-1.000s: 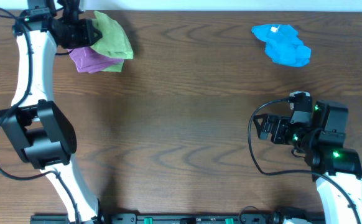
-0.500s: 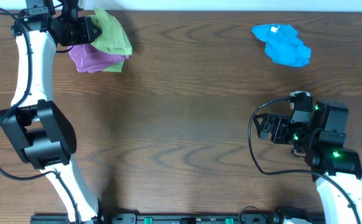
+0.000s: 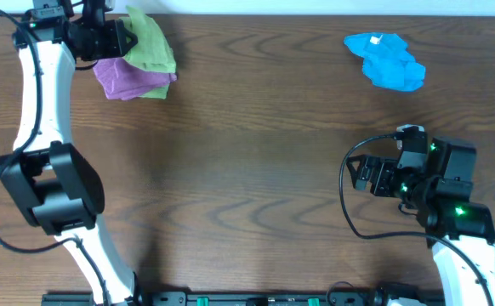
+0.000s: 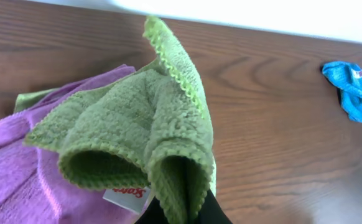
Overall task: Fold the cloth
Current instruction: 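Carry the green cloth left and lay it onto the folded pink cloth, then release the green cloth on the pink stack and lift the left gripper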
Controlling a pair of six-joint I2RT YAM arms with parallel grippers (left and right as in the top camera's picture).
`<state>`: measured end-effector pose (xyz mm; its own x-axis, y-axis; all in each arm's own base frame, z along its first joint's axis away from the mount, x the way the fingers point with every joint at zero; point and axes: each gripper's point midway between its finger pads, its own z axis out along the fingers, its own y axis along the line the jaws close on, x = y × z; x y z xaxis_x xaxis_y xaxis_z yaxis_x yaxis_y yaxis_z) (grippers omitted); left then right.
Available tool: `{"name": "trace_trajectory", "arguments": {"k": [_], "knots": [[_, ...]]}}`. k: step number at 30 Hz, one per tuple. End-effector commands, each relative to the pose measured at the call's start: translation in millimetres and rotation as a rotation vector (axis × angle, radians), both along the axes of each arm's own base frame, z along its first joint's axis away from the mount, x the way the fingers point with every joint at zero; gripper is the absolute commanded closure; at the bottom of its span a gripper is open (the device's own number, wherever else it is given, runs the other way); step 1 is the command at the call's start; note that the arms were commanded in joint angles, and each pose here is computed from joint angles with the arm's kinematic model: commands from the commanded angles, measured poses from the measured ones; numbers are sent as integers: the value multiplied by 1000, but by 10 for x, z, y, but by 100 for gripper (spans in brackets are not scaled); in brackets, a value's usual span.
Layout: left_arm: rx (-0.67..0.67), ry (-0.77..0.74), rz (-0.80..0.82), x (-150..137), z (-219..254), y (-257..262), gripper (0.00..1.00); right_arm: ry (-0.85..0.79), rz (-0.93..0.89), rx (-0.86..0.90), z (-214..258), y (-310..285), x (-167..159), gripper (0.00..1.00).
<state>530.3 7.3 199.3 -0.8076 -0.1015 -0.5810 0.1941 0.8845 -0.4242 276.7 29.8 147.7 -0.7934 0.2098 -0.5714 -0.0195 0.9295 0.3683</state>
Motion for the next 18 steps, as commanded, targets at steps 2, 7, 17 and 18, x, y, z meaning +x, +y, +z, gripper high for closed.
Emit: {"name": "trace_trajectory", "arguments": {"k": [2, 7, 17, 18], "knots": [[19, -58, -1, -55, 268, 143, 94, 6, -16, 8, -6, -21, -1, 1], [16, -59, 11, -73, 245, 271, 94, 6, -16, 8, -6, -20, -1, 1], [-28, -34, 2, -70, -185, 245, 94, 8, -17, 20, -1, -6, -3, 1], [-29, -29, 1, -76, -232, 239, 94, 8, -17, 25, 1, -1, -4, 1]]}}
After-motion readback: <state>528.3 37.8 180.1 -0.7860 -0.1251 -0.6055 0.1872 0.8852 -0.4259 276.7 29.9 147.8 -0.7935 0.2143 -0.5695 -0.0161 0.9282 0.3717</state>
